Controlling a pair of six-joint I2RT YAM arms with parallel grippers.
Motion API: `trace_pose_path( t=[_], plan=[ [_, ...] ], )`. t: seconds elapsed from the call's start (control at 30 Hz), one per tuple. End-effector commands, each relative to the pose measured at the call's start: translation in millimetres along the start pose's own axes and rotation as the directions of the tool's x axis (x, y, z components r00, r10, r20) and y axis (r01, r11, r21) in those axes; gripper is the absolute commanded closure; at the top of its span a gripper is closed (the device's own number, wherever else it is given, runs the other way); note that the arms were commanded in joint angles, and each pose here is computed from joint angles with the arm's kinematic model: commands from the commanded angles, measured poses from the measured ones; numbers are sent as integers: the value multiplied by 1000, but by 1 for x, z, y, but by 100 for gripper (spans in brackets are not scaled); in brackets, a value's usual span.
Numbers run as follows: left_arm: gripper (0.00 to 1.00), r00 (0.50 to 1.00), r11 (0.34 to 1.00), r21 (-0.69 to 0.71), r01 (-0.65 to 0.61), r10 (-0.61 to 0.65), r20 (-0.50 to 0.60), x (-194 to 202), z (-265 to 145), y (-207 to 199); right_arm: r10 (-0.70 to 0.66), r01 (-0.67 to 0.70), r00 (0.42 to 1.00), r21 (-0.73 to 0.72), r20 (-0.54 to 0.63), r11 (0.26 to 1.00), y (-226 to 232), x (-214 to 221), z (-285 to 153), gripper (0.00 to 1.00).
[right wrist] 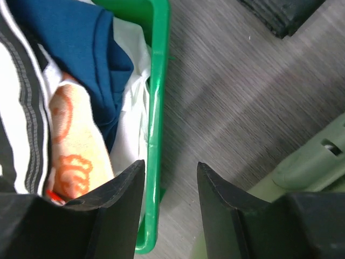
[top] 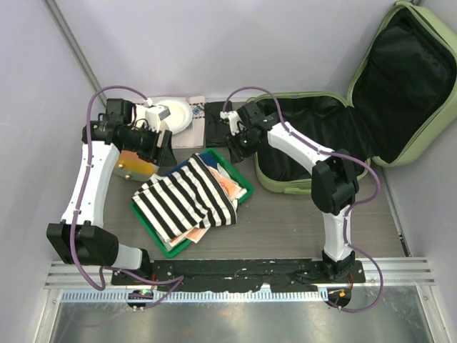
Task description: Open, take out, and arrange the luggage
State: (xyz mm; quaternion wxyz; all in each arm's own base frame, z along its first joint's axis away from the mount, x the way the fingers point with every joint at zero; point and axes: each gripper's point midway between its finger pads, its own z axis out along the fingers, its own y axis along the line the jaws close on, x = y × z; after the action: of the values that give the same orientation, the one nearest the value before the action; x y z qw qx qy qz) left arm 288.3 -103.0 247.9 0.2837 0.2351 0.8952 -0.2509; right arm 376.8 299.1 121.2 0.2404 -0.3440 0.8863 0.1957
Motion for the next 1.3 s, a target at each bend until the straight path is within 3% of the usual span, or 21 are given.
trace_pose_path(
  t=[0.0, 0.27, 0.63, 0.73, 0.87, 0.97, 1.13, 1.27],
  plan=[
    [33, 1000, 999, 21, -25, 25, 17, -7, -7, -5, -21, 18, 999, -51, -44, 999, 5, 6, 8, 48],
    [33, 1000, 1000, 19, -13, 13, 5, -1, -3, -2, -29, 29, 1000, -95, 4, 995, 14, -7, 11, 47],
    [29, 1000, 1000, -4, 0, 0, 20, -5, -5, 2, -10, 8, 999, -36, -50, 999, 7, -15, 59, 52],
    [29, 1000, 1000, -8, 11, -11, 21, -4, -5, 3, 7, -11, 998, -60, -70, 998, 15, -9, 58, 61],
    [28, 999, 999, -31, 20, -19, 26, -2, -6, 8, 77, -84, 992, -64, -99, 994, 26, 5, 35, 99],
    [27, 997, 997, -49, 59, -57, 43, -2, -7, 13, 182, -183, 980, -3, -86, 983, 25, 19, 25, 99],
    [26, 986, 983, -107, 151, -142, 82, -4, -11, 33, 335, -337, 941, 56, 39, 940, 25, 13, -3, 99],
    [32, 990, 977, -190, 93, -71, 120, -7, -26, 42, 424, -428, 903, 53, 68, 902, 27, 17, -3, 99]
  ],
)
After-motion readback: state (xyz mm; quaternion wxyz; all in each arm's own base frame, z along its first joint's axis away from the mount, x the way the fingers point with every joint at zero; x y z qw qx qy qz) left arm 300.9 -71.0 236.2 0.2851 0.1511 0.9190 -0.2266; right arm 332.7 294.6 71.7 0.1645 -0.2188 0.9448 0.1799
